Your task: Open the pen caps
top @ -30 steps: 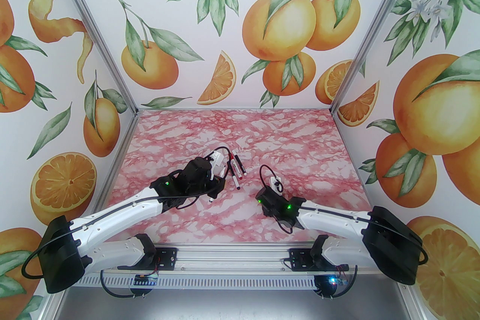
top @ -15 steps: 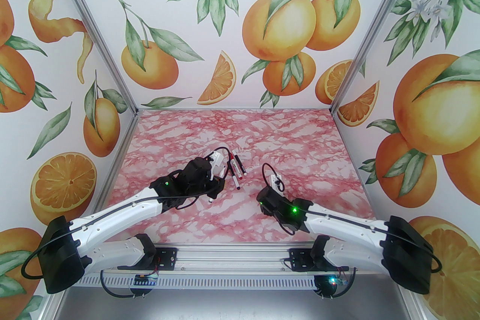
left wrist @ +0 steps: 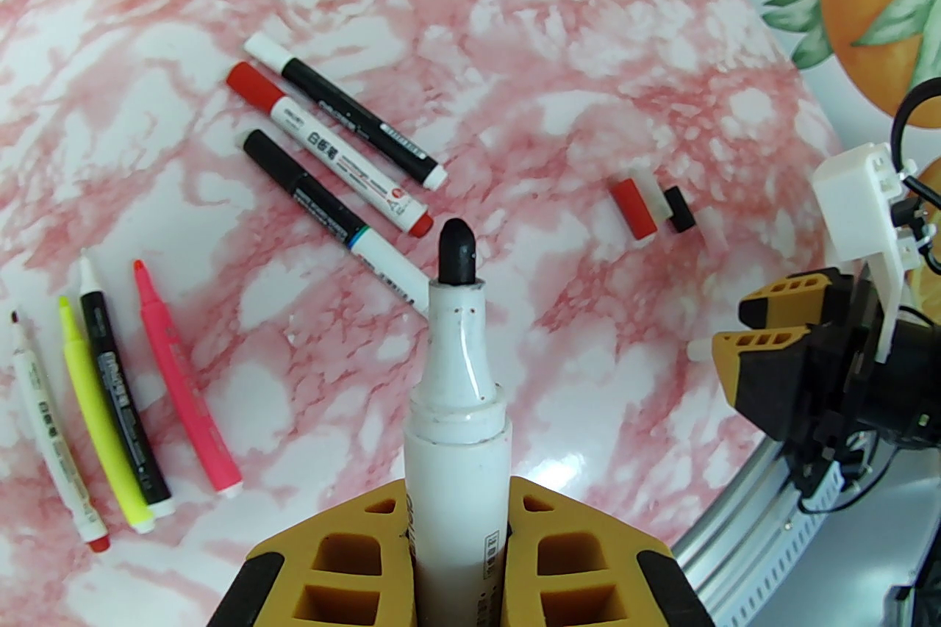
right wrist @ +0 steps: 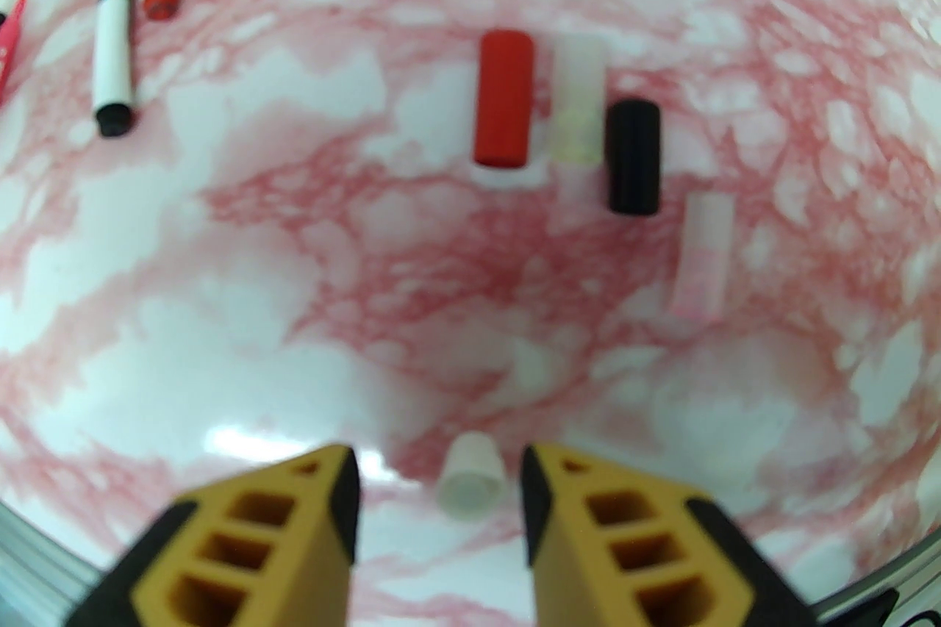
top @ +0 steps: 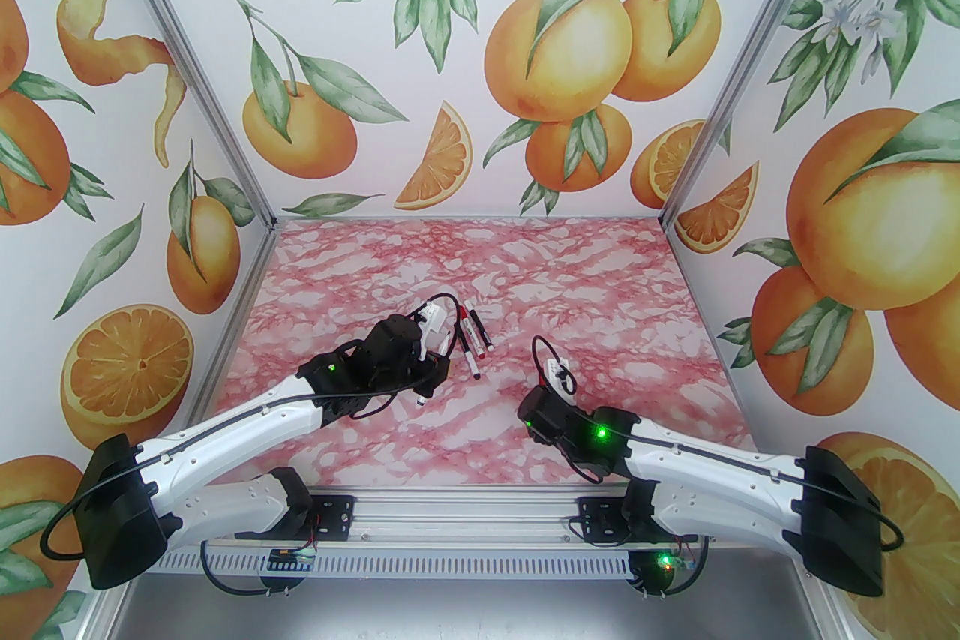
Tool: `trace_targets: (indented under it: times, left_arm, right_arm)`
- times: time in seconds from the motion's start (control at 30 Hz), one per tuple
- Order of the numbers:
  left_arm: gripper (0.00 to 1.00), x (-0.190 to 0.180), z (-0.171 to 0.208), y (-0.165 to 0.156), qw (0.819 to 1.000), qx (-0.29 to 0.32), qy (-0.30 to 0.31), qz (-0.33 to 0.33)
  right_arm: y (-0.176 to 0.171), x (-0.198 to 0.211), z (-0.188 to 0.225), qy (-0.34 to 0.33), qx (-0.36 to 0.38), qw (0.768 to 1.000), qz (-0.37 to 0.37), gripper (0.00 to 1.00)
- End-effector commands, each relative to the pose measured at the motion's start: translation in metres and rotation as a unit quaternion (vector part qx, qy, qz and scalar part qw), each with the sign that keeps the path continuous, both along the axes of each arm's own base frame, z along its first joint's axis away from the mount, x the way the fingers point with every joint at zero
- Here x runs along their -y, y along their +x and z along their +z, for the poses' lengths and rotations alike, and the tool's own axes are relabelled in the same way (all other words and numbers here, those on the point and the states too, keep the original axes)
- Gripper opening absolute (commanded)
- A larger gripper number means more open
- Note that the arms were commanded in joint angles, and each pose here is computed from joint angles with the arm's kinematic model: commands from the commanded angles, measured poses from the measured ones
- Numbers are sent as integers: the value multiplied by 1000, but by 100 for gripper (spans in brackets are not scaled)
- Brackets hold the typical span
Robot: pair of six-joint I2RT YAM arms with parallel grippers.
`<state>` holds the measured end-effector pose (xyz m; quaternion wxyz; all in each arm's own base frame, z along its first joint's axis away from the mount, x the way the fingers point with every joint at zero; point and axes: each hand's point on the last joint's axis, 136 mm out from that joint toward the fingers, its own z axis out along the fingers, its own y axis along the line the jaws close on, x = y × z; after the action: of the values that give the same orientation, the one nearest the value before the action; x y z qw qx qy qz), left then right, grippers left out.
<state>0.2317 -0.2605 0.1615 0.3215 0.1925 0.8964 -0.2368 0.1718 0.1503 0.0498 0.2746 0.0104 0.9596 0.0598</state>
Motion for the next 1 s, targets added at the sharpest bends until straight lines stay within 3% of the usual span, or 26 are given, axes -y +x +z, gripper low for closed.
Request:
trace_targets:
  times: [0.0,0.97]
  left_arm:
    - [4,2,13,2,1000,5,-17,4]
    - [4,4,11,3,1000,3,-16,1]
  right_arm:
    - [-3,4,-6,-9,-6,1000,-6,40]
    - [-6,2,-23,-22,-28,999,-6,33]
